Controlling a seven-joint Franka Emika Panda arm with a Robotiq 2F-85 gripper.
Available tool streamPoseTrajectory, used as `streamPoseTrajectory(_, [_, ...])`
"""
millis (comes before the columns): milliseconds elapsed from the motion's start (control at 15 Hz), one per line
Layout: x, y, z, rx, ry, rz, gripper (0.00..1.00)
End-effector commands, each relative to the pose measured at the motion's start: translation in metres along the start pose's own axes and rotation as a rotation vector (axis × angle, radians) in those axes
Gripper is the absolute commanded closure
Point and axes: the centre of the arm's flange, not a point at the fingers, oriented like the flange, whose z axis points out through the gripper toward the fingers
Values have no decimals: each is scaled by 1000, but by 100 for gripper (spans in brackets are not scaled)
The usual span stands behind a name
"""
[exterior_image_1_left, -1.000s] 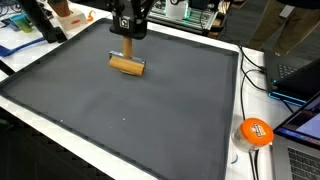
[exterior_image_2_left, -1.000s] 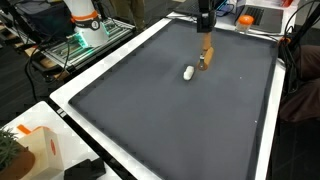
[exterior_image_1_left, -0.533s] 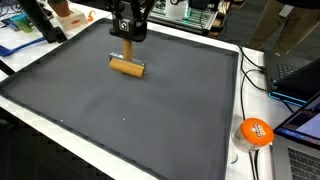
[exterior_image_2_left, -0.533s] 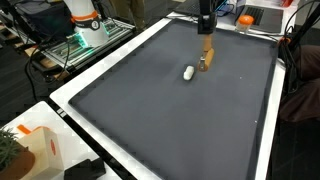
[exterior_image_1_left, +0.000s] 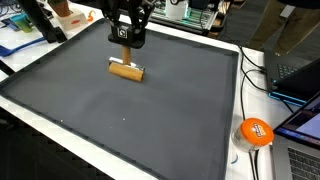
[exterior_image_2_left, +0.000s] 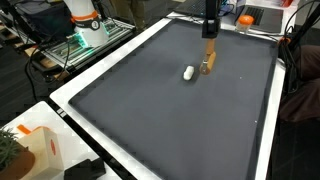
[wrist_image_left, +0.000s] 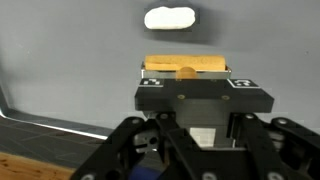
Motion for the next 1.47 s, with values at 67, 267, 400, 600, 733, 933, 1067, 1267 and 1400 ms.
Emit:
streamPoseTrajectory(67, [26, -7, -5, -1, -38, -13, 78])
streamPoseTrajectory(267, [35, -12, 2, -6, -83, -27, 78])
streamPoseTrajectory(400, [39, -14, 8, -6, -119, -29, 78])
streamPoseTrajectory(600, [44, -14, 12, -14, -155, -30, 78])
streamPoseTrajectory(733, [47, -14, 13, -21, -174, -34, 78])
streamPoseTrajectory(933, [53, -14, 13, -22, -190, -29, 78])
streamPoseTrajectory(1067, [59, -17, 14, -31, -214, -30, 78])
streamPoseTrajectory(1267, [69, -24, 15, -52, -262, -22, 78])
streamPoseTrajectory(1400, [54, -22, 17, -32, -242, -28, 53])
